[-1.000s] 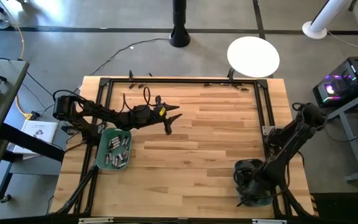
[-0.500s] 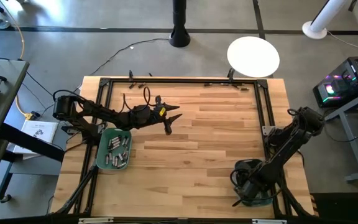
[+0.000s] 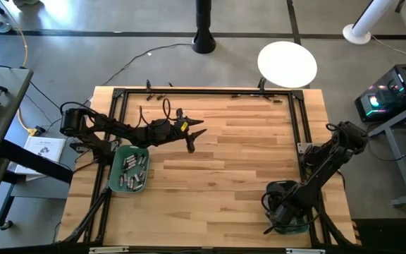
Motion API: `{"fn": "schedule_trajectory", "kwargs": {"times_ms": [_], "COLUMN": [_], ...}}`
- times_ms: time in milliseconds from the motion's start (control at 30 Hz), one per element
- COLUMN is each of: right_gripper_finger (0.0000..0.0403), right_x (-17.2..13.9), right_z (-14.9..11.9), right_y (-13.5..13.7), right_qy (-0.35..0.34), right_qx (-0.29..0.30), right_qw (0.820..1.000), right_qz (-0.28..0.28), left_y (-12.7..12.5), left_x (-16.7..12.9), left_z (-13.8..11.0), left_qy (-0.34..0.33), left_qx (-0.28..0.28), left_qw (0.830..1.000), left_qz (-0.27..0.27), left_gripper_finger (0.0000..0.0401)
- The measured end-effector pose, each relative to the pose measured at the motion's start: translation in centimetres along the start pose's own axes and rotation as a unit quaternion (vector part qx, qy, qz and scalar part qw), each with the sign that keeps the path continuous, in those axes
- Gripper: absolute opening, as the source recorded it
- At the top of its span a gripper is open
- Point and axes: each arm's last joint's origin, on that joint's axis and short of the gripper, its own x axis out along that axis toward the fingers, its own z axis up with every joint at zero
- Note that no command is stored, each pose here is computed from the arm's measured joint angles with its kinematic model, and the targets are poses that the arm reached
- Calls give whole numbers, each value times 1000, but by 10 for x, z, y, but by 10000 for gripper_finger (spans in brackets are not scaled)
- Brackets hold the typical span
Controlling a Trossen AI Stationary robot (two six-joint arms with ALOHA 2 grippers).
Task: Sort batteries
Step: Put the black battery into the blue bin
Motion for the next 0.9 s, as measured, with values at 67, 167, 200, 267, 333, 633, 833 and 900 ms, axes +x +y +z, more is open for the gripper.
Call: {"fn": "schedule_trajectory", "kwargs": {"times_ms": [67,167,200,267,333,633,833,900], "right_gripper_finger": [91,102,107,118,131,203,251,256], "right_x": [0,-6,-10,-22,-40,-130,-159,-158], "right_z": [0,-1,0,-1,0,6,25,36], "right_y": [0,-4,-6,-10,-14,-39,-64,-74], "right_qy": [1,13,13,10,-4,-138,-315,-331], "right_qx": [-8,-9,-9,-8,-9,-10,-66,-79], "right_qw": [1000,1000,1000,1000,1000,987,936,930], "right_qz": [0,-3,-6,-8,-4,86,143,138], "left_y": [0,0,0,0,0,0,3,5], "left_x": [0,0,0,0,0,0,1,1], "left_z": [0,0,0,0,0,0,0,-1], "left_qy": [0,0,0,0,0,0,1,1], "left_qx": [0,0,0,0,0,-3,-17,-17], "left_qw": [1000,1000,1000,1000,1000,1000,1000,1000], "left_qz": [0,0,0,0,0,0,5,8], "left_gripper_finger": [167,167,167,167,167,167,167,167]}}
